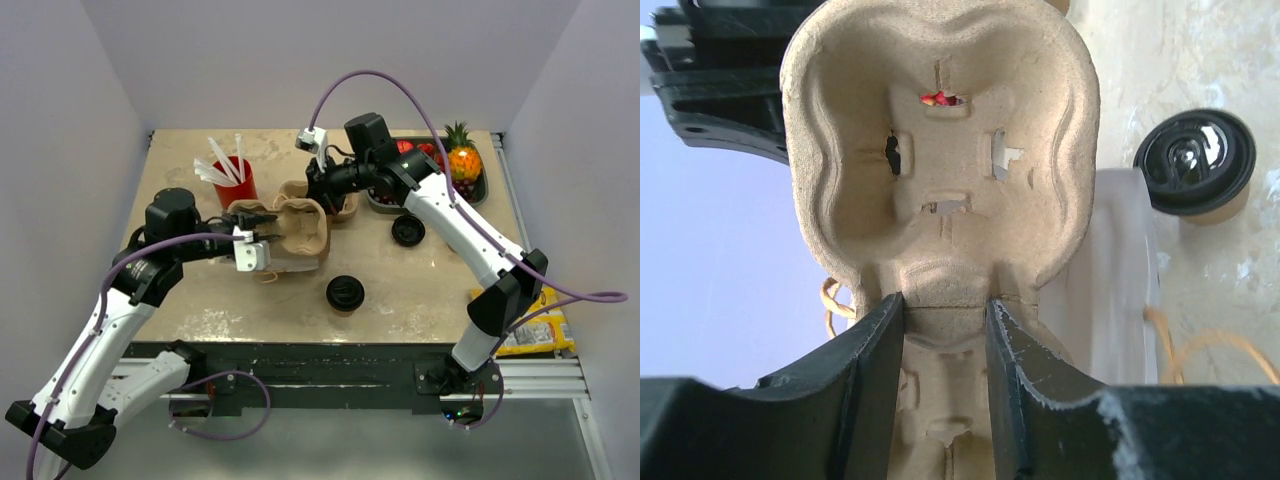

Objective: Pack the takeout coffee

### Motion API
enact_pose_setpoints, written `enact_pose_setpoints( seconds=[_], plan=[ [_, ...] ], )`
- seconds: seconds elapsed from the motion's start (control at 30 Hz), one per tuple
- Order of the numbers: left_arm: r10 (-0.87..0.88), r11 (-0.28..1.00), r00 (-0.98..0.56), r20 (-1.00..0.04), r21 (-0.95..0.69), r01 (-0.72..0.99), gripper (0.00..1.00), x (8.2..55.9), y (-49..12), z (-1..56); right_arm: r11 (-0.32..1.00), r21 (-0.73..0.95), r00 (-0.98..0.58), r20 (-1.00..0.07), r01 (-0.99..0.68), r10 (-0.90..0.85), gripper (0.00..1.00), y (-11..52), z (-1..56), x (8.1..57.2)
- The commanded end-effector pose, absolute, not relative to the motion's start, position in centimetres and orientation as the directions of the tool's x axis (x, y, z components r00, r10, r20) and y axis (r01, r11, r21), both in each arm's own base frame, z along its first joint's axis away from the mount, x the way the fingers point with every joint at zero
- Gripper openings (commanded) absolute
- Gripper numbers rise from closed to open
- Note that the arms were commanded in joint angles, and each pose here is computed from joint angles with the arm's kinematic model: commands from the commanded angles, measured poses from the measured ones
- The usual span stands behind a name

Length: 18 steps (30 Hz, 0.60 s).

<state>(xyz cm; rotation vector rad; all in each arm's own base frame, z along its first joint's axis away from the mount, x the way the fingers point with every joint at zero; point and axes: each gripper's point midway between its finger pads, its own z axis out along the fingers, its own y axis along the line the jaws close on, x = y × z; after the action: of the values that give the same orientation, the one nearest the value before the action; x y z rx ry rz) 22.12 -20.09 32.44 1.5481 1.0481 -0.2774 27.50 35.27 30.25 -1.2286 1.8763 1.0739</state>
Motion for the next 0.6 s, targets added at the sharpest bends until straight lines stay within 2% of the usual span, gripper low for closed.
enact_pose_setpoints(
  seconds=[0.0,0.4,0.57],
  plan=[
    [0.389,0.103,0.578,-0.718,0.657,0.747,0.0,21.0,-20.8,34.3,0.181,0.28,-0.33,-0.862,-0.943,-0.384,0.0,35.4,32.1,27.0],
    [0.342,0.089,0.53,-0.776,0.588,0.804,0.0,20.3,-21.5,32.2,0.164,0.277,-0.321,-0.853,-0.947,-0.411,0.0,34.9,32.3,26.4],
    [0.306,0.104,0.585,-0.751,0.637,0.764,0.0,19.5,-21.3,32.2,0.112,0.281,-0.301,-0.844,-0.953,-0.443,0.0,34.7,32.3,25.5]
  ],
)
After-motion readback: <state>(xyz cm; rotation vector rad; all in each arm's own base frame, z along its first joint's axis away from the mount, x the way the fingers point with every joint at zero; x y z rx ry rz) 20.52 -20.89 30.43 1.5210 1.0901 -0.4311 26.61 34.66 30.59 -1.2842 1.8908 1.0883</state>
